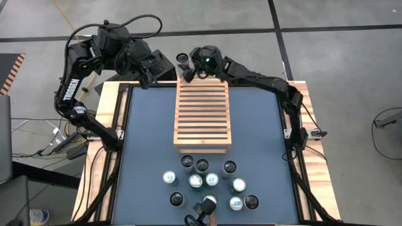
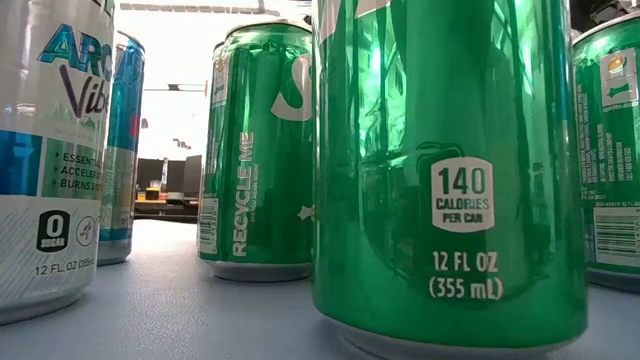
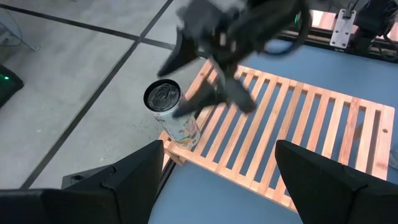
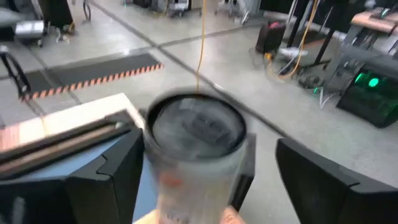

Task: Place canned beverage on shelf
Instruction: Put the white yellow soda can on the shelf, then put the white yellow soda can on the shelf aligned with the other white yellow soda can

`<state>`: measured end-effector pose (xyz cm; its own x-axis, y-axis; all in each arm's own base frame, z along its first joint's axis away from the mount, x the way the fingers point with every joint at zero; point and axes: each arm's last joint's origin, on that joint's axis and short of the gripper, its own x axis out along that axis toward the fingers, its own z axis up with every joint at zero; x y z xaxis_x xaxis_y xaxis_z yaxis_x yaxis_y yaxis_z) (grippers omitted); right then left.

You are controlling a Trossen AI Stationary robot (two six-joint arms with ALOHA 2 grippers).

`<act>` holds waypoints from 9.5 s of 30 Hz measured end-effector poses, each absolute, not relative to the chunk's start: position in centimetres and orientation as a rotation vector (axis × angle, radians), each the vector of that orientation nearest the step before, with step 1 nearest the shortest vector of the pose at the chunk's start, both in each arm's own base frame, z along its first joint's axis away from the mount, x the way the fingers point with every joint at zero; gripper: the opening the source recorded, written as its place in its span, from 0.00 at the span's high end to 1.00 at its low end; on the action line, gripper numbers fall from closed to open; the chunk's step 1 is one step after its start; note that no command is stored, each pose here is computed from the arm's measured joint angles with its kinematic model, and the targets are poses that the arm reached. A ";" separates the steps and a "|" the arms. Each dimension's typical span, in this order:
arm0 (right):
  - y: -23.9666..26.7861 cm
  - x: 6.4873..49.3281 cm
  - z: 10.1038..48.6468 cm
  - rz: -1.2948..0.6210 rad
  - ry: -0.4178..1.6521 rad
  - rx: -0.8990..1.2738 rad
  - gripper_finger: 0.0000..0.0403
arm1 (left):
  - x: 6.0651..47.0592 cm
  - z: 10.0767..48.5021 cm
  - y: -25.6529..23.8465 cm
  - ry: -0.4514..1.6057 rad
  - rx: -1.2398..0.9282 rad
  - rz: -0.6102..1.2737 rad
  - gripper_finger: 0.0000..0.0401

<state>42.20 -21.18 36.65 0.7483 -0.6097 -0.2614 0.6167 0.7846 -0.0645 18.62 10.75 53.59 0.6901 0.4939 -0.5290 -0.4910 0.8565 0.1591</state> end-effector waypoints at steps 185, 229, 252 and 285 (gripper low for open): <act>6.0 30.7 52.1 -0.529 0.203 0.258 0.53 | 24.4 46.4 1.3 0.123 -0.067 0.164 0.26; 0.9 34.4 50.4 -0.611 0.168 0.499 0.53 | 27.7 43.4 2.9 0.328 0.223 0.460 0.38; 3.5 28.1 55.8 -0.412 0.050 0.179 0.22 | 26.1 44.5 3.5 0.234 -0.077 0.126 0.41; 2.2 30.3 57.1 0.175 -0.119 -0.147 0.21 | 28.1 48.0 4.5 -0.127 -0.130 -0.911 0.41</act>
